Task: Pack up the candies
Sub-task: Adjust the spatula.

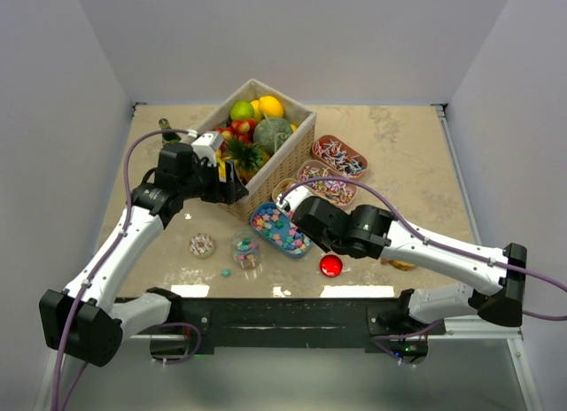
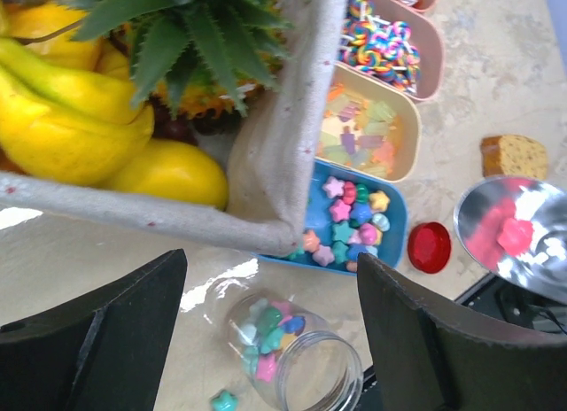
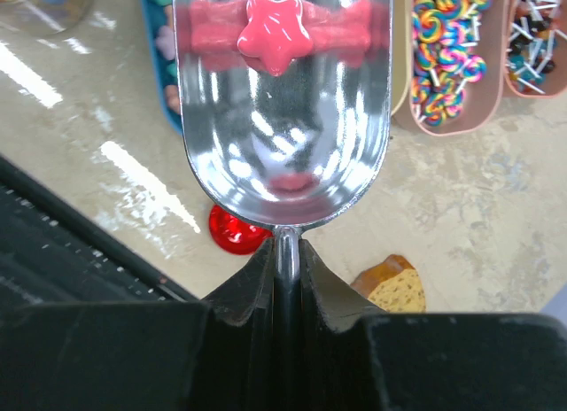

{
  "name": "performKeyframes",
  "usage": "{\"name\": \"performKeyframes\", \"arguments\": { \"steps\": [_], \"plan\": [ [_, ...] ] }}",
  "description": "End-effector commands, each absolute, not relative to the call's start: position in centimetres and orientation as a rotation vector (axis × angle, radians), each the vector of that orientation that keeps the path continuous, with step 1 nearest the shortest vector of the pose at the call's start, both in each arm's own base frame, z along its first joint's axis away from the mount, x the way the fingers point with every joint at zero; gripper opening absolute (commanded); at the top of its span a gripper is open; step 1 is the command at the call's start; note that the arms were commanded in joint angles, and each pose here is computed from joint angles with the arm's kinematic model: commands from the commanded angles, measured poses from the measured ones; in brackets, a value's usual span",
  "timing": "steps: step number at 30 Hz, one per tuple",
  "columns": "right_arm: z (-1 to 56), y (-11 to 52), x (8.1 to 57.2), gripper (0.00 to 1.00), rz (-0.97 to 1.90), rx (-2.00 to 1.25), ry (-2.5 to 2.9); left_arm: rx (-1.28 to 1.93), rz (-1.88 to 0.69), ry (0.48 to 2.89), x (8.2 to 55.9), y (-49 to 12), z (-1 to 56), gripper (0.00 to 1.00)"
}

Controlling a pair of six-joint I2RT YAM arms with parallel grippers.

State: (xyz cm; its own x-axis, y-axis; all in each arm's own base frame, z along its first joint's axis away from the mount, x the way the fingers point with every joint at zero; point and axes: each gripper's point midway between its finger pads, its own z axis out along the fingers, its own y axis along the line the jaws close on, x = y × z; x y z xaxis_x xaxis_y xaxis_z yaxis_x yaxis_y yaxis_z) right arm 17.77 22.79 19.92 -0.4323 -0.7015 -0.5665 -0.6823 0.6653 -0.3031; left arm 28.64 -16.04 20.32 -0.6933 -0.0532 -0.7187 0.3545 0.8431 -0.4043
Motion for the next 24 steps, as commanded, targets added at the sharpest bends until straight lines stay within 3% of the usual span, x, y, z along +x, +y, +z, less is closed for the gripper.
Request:
{"name": "performKeyframes", "arguments": {
  "steps": [1,8,24],
  "plan": [
    [22.0,22.4,19.9,0.00,-0.075,-0.912,2.072,0.376,-0.880,2.092,28.1,-19.1,24.3,0.83],
    [20.4,22.7,19.0,0.00,-0.069,-0.970,2.140,0.422,-0.931,2.046,27.8,-20.0,25.4,0.84],
    [23.3,24.7,16.9,0.00,0.238,-0.964,2.095,0.657,-1.150,1.977,25.8,-26.2,25.8,0.85]
  ]
}}
